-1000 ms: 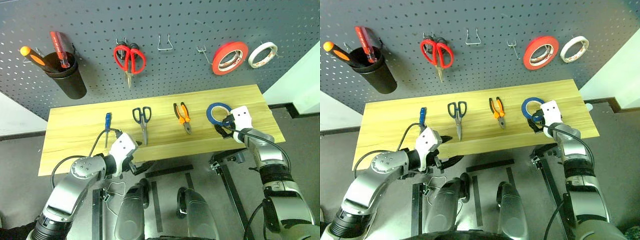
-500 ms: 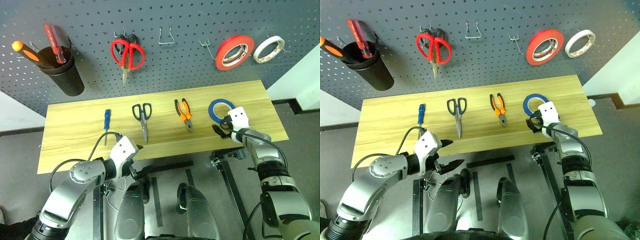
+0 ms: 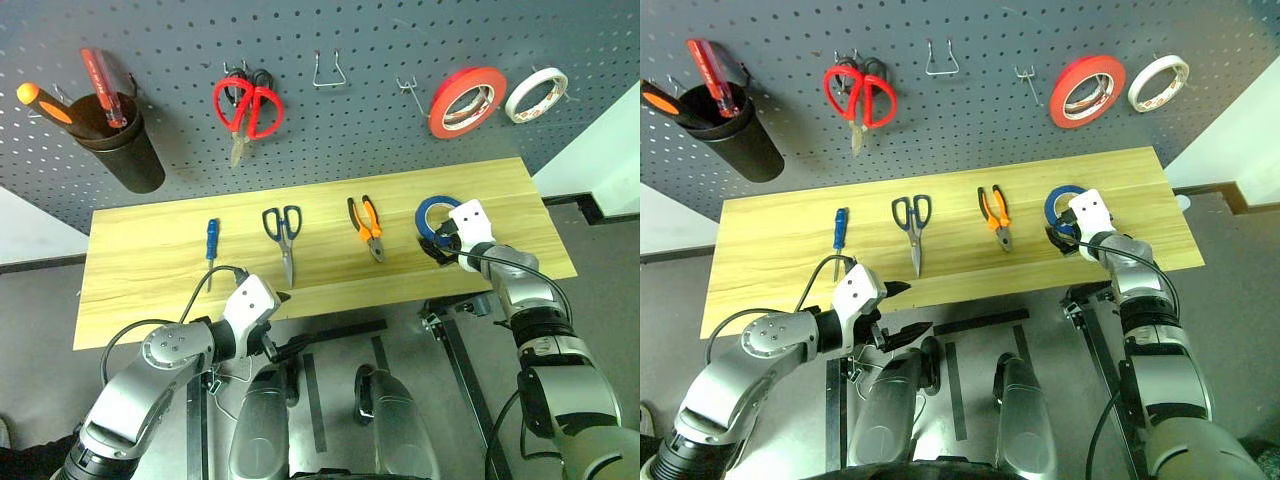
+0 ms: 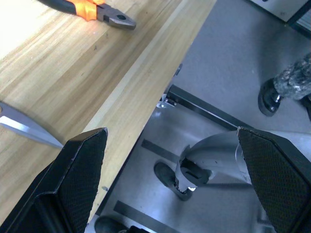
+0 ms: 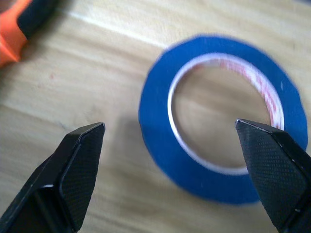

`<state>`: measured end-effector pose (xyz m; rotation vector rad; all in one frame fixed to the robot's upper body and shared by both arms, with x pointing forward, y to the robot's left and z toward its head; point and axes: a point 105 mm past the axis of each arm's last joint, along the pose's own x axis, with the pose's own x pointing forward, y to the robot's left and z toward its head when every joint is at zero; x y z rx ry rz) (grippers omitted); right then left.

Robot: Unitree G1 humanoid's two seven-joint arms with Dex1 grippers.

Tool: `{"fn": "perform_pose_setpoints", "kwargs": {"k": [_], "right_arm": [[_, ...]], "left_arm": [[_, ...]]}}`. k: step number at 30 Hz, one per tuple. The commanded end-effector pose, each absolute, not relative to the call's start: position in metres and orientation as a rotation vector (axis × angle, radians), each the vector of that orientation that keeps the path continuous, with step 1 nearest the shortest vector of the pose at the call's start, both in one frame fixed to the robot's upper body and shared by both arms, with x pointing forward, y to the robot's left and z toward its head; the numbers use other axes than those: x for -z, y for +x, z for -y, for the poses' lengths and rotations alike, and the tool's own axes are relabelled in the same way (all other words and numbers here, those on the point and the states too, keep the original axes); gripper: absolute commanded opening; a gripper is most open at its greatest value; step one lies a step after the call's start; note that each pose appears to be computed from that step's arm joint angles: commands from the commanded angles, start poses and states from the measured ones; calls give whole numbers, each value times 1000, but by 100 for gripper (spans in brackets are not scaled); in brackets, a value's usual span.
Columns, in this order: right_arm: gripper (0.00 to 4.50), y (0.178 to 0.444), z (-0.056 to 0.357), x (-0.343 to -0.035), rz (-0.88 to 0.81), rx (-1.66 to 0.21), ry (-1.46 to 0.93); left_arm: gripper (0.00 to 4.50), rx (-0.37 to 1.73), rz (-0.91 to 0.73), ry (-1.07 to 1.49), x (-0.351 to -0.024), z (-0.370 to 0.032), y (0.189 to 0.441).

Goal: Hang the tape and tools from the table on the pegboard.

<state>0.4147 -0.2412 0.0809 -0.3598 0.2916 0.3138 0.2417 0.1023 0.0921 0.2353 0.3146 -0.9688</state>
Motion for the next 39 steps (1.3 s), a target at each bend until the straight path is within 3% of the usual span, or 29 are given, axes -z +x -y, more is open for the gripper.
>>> {"fn": "perform_pose_setpoints", "kwargs": {"k": [1,10,18,39], "right_arm": [[450,417,246,-90,-273,-314,-374],[450,426,234,-84,-320,-373,-387],[450,441,222,-97,-311,-371,-391],[450,422,228,-51,-543,-391,-304]], "left_arm": [[446,988,-296,235,-96,-98,237],[446,986,-296,233,-98,-98,235],[446,971,-300,232,-100,-101,230],[446,954,-309,225,-109,-101,221]]}}
